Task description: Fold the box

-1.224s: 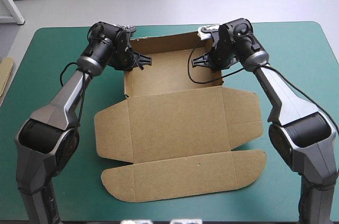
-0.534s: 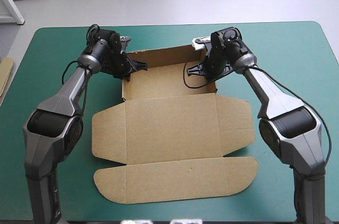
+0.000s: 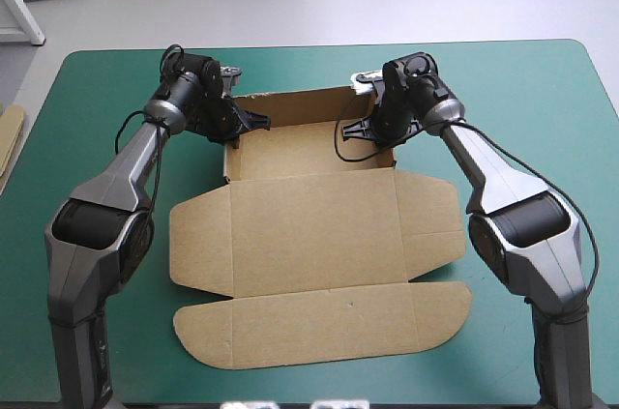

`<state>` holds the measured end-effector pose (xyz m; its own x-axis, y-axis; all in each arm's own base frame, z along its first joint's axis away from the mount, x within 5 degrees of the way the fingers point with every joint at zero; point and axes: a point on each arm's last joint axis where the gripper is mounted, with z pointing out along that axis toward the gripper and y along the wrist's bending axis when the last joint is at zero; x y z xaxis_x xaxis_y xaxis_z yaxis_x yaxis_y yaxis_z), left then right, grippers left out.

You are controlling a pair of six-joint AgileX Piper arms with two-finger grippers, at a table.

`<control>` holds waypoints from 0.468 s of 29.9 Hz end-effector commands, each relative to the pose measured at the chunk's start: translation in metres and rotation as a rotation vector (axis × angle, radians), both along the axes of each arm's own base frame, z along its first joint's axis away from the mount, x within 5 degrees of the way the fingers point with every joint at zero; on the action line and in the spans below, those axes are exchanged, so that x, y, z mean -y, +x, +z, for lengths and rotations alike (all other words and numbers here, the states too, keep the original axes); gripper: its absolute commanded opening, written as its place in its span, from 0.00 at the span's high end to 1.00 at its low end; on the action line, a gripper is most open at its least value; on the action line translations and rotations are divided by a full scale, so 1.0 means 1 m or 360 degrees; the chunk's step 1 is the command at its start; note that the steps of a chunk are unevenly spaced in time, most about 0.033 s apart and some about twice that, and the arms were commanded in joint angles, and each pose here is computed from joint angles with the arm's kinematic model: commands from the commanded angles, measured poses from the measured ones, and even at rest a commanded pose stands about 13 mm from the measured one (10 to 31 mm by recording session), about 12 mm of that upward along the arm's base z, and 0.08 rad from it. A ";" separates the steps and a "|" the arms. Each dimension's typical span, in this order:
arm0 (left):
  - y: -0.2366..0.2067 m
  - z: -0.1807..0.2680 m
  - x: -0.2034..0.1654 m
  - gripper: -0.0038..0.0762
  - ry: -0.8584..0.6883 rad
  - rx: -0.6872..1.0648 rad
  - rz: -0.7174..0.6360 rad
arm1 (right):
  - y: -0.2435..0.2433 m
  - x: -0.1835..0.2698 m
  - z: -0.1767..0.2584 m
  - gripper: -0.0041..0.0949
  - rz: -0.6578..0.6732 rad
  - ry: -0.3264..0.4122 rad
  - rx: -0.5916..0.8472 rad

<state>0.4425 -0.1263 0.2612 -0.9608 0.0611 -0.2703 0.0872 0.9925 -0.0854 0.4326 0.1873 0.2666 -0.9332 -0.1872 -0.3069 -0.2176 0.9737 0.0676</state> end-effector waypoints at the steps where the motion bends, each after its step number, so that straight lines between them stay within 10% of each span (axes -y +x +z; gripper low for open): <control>1: -0.005 0.023 0.000 0.96 -0.0041 0.0083 -0.0070 | -0.005 0.000 0.022 0.97 0.0053 0.0037 0.0078; 7: -0.003 0.024 0.002 0.88 -0.0065 0.0110 -0.0080 | -0.005 0.000 0.022 0.97 0.0059 0.0040 0.0071; 14: -0.001 0.041 0.006 0.33 -0.0135 0.0195 -0.0145 | -0.003 0.000 0.026 0.94 0.0080 0.0030 0.0117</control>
